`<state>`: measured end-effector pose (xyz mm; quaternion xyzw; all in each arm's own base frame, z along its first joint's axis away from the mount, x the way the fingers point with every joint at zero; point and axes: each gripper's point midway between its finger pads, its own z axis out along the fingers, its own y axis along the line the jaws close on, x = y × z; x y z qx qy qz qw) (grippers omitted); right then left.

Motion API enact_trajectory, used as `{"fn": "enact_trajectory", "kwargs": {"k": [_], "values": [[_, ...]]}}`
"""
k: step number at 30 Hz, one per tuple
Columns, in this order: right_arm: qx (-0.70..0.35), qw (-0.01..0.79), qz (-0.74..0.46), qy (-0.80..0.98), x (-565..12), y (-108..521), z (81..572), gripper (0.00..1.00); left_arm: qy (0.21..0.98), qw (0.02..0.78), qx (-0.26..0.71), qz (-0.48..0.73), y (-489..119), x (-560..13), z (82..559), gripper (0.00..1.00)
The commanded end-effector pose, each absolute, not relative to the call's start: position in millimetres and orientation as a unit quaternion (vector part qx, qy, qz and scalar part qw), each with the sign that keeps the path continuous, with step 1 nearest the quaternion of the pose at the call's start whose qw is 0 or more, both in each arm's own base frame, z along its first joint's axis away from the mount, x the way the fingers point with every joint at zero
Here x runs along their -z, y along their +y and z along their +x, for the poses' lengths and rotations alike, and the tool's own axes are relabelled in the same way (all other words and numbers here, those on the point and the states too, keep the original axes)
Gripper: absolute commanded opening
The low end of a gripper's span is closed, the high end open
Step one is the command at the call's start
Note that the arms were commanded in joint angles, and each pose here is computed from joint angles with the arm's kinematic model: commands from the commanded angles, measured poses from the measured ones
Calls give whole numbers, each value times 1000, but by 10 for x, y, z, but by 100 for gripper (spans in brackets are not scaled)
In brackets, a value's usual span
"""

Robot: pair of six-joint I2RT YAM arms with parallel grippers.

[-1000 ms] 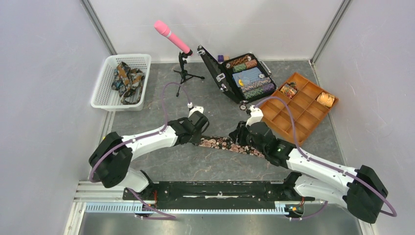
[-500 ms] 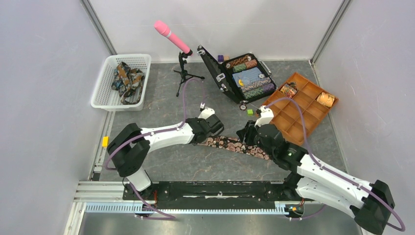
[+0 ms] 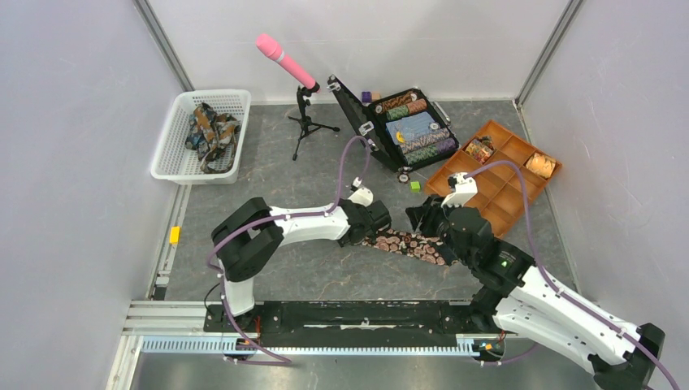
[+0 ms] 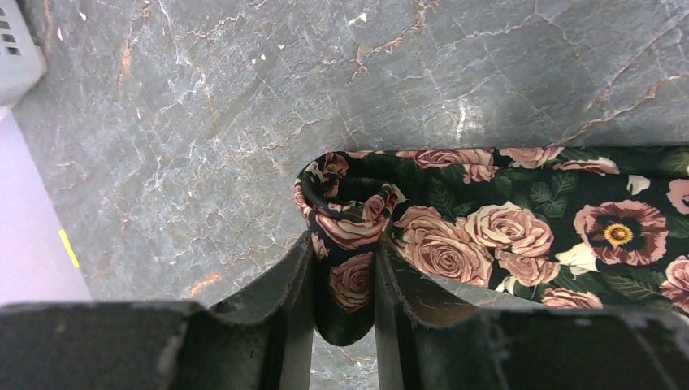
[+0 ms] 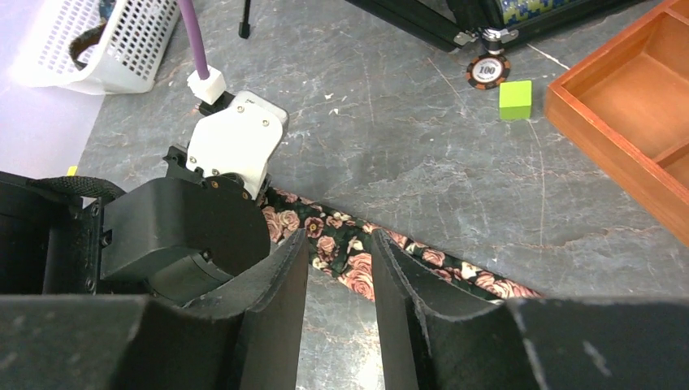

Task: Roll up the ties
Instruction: Roll the tie at the center of the board.

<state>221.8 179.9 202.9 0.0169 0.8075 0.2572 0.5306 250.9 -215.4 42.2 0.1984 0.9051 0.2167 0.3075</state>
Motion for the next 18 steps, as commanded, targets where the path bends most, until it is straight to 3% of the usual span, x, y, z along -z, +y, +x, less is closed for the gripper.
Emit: {"fn": "enact_trajectory", "kwargs": {"k": [1,18], "values": [[-245,545,29,802,-2134,1710,2248,40,898,308,-239,203,-2218,-389,2537,32],[-235,538,26,809,-2034,1696,2241,43,914,297,-185,203,-2488,-447,2481,45]]}}
